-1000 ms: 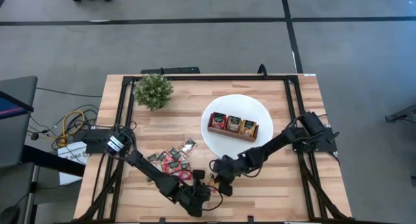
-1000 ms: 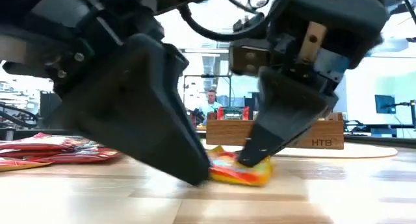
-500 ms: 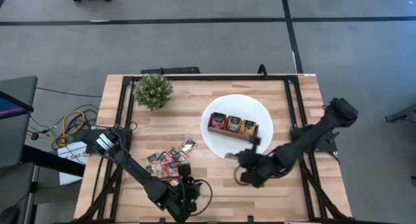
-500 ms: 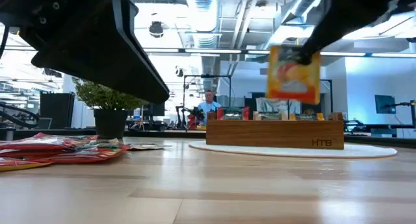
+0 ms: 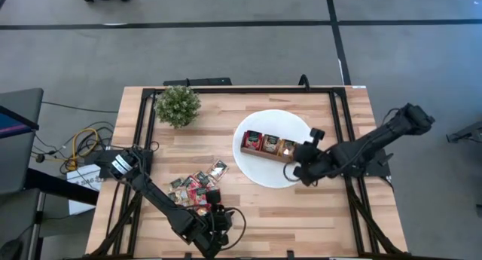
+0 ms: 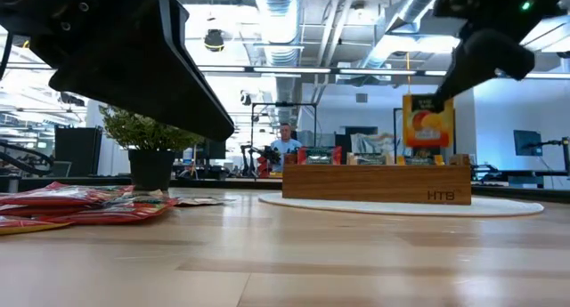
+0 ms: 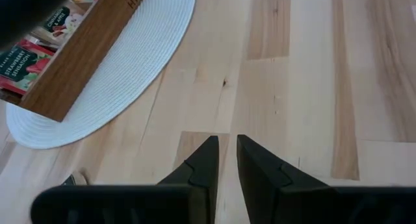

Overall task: Pick & Place Tea
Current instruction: Put the yellow tea bag into the right section of the wooden organizer

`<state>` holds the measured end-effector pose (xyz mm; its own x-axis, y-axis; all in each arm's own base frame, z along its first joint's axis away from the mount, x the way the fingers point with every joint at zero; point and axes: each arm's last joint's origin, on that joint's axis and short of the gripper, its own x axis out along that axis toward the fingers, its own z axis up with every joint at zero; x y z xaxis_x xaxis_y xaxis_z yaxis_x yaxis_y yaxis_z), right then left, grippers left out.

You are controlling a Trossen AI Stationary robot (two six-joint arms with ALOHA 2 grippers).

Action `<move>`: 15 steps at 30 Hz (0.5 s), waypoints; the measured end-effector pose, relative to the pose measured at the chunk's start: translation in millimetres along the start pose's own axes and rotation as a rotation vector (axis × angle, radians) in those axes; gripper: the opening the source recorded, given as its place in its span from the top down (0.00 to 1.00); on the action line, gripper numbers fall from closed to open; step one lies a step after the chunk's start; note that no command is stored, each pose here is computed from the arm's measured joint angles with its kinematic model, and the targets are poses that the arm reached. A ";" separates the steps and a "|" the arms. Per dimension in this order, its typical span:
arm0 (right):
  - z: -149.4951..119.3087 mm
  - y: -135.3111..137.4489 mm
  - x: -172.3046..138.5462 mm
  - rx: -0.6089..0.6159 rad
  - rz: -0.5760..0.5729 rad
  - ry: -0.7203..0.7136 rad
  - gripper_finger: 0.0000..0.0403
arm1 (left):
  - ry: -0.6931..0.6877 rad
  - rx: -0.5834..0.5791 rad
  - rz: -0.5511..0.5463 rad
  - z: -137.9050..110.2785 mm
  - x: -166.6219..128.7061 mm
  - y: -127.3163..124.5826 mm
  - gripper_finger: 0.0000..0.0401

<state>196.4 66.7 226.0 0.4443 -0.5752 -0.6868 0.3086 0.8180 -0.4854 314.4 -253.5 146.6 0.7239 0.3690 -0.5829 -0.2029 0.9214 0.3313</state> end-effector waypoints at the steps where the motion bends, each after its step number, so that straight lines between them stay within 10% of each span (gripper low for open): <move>1: -1.6 -1.7 3.4 0.009 0.018 -0.006 1.00 | 0.000 0.000 0.000 0.0 0.0 0.0 0.88; 15: 0.0 -15.7 43.9 0.039 0.247 0.111 1.00 | -0.002 -0.005 -0.002 0.7 0.0 -0.2 0.88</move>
<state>211.0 28.6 203.5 0.4158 -0.3531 -0.8382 0.2352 0.9320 -0.2759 314.9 -253.8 147.0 0.7259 0.3671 -0.5817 -0.2047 0.9227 0.3268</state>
